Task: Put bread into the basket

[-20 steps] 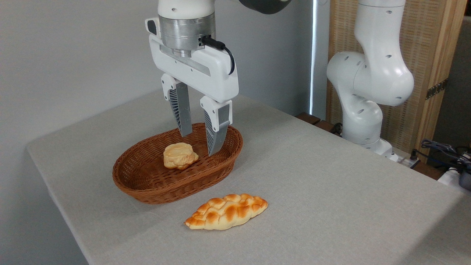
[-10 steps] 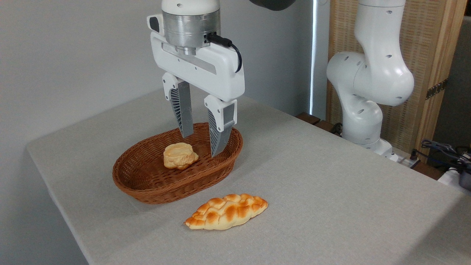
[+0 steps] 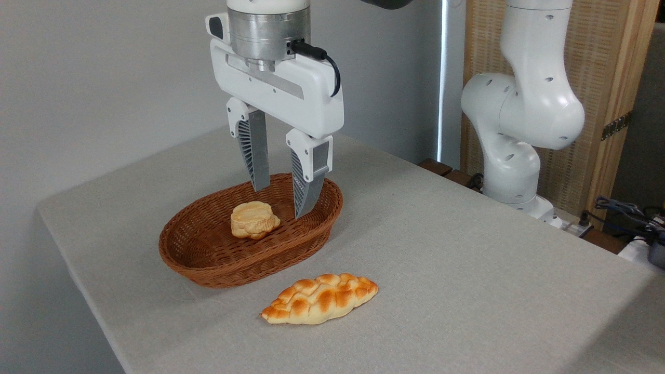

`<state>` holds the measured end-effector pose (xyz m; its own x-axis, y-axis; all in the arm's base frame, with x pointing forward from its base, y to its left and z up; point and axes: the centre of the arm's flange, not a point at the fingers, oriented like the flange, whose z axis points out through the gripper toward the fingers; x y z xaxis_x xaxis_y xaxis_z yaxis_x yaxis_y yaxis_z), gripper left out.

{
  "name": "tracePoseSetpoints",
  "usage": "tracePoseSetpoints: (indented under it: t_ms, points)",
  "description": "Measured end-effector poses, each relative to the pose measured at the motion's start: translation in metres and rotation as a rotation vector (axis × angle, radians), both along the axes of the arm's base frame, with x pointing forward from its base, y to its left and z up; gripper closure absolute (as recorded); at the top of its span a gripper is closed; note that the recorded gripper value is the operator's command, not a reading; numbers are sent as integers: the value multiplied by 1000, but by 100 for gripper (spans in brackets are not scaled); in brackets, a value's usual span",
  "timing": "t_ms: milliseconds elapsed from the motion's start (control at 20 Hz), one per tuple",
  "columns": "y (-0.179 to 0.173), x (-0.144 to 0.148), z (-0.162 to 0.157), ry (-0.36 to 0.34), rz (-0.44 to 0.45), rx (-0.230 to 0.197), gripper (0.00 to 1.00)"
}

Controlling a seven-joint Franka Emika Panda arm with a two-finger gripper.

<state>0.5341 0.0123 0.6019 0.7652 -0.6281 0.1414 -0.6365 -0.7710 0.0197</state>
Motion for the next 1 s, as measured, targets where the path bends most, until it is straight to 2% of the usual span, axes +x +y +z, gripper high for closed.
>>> tracePoseSetpoints:
  t_ms: [700, 1000]
  points:
    - [3, 0, 2, -3, 6, 0, 0]
    - [17, -1, 1, -1, 24, -2, 0]
